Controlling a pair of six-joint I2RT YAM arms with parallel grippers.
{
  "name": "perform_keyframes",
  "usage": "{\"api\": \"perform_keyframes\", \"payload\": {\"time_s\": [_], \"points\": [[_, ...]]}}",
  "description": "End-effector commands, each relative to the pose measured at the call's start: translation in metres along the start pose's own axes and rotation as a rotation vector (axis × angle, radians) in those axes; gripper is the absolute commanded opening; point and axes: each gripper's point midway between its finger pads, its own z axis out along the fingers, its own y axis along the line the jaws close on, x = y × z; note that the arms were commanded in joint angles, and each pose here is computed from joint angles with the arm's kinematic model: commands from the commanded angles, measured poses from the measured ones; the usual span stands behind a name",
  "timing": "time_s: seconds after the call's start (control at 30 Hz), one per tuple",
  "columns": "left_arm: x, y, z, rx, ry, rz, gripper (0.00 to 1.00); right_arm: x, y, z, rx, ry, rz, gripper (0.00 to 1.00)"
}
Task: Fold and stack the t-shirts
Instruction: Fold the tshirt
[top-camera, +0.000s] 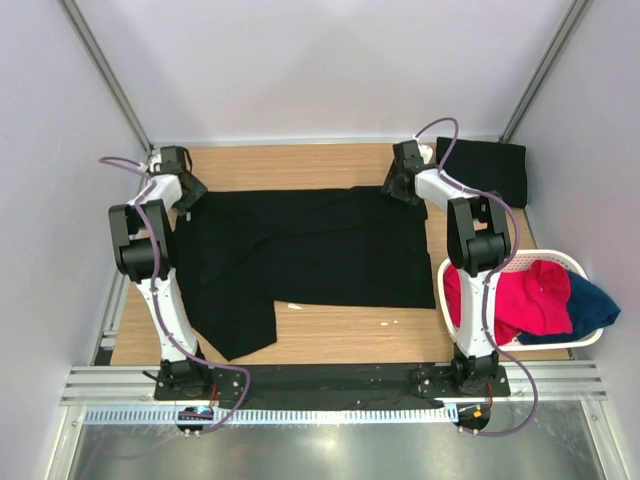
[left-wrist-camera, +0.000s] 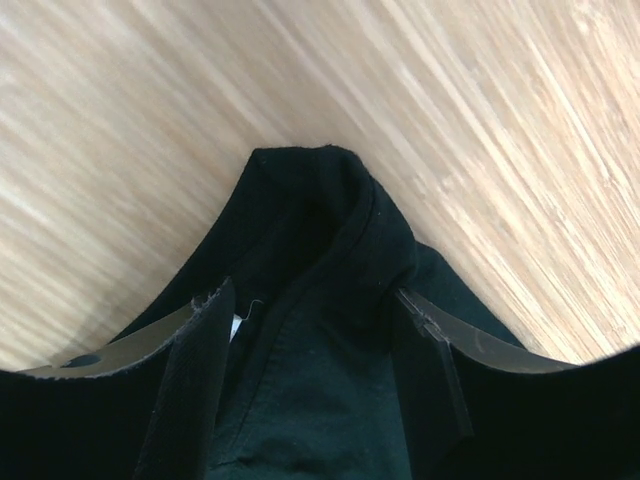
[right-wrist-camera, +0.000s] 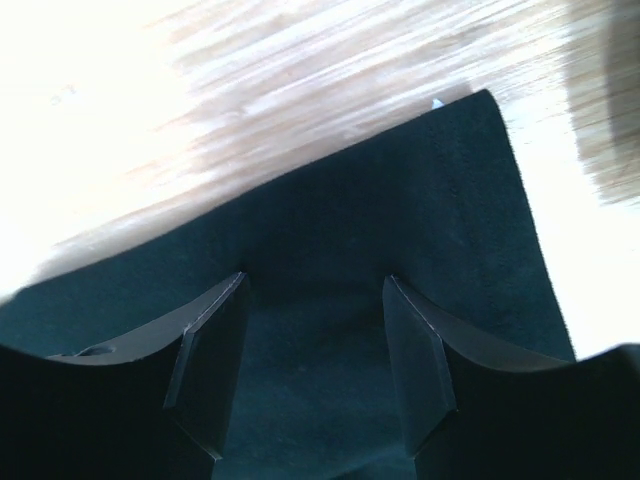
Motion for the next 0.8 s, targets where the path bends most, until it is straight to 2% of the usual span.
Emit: {"api": "perform_keyframes", "payload": {"time_s": [0.0, 0.07, 0.23, 0.33, 0.4, 0.43, 0.57, 0.77], "points": [[-0.010, 0.003, 0.004, 0.006, 0.014, 0.034, 0.64, -0.011, -0.010, -0.021, 0.014, 0.002, -0.039, 0.62], [-0.021, -0.012, -0.007, 0.067, 0.000, 0.046, 0.66, -0.018, -0.006, -0.030, 0.000, 0.004, -0.051, 0.62], [-0.044, -0.045, -0.049, 0.220, -0.046, 0.116, 0.81, -0.059, 0.014, -0.064, -0.065, -0.061, -0.054, 0.63], [-0.054, -0.054, -0.083, 0.274, -0.081, 0.133, 0.84, -0.065, 0.019, -0.078, -0.087, -0.048, -0.074, 0.63], [-0.042, -0.051, -0.094, 0.282, -0.066, 0.140, 0.84, -0.059, 0.022, -0.082, -0.114, -0.020, -0.097, 0.63], [-0.045, -0.051, -0.113, 0.294, -0.086, 0.135, 0.84, -0.056, 0.024, -0.084, -0.129, -0.015, -0.106, 0.63], [-0.019, -0.037, -0.133, 0.276, -0.050, 0.046, 0.84, -0.031, 0.025, -0.071, -0.137, 0.040, -0.144, 0.64], [0.041, -0.021, -0.122, 0.213, 0.048, -0.012, 0.83, 0.012, 0.015, -0.040, -0.103, 0.136, -0.186, 0.64]]}}
